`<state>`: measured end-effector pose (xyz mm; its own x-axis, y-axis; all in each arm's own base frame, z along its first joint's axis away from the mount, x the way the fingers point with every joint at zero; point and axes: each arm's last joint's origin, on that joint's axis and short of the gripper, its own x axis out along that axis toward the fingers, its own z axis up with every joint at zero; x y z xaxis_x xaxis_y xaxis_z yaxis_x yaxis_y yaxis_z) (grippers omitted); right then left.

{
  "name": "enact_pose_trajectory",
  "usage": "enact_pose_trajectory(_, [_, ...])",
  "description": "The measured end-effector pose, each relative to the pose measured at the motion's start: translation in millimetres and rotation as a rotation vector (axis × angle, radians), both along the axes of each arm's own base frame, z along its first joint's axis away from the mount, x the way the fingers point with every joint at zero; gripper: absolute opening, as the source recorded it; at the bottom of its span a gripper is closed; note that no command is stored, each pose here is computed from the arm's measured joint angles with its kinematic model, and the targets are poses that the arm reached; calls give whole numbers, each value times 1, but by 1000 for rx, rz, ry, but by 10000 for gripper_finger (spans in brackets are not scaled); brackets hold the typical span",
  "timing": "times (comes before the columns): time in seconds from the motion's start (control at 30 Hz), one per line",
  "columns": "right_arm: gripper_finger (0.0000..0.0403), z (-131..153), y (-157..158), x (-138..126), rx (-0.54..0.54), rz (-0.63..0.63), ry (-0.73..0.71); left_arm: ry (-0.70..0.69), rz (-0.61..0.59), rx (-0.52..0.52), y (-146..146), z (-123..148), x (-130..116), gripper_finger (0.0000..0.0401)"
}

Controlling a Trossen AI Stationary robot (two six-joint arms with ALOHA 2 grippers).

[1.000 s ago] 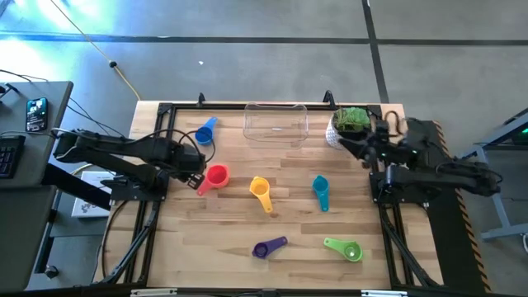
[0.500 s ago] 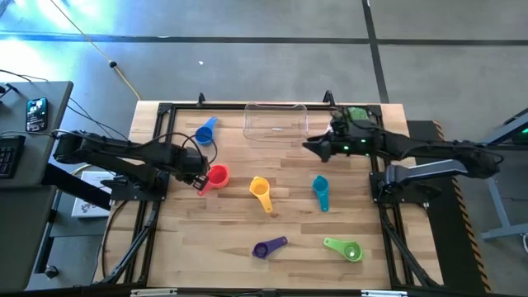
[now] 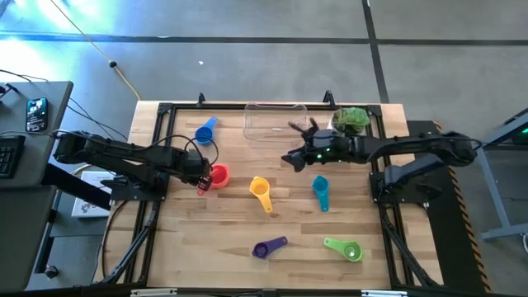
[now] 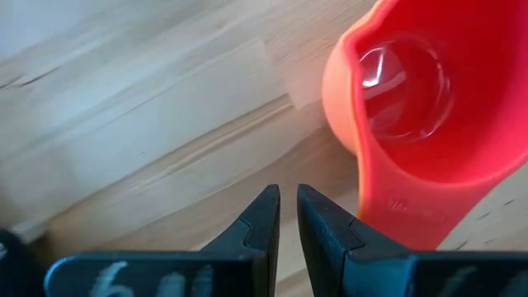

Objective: Nest measuring cups in basket
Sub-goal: Stack the red measuring cup on the top of the orange measuring cup

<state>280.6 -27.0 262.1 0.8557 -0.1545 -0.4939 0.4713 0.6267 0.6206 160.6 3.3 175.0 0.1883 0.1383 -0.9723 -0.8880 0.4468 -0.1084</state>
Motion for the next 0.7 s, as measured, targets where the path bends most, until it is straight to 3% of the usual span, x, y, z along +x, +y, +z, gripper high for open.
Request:
enact_pose_trajectory(0.33, [222,-25,9,26,21,-3,93,-30,9,-35,-1,-18,1,35])
enact_pose_trajectory(0.7, [222,-27,10,29,26,-5,99,-174,-9,-87,-6,-19,15,35])
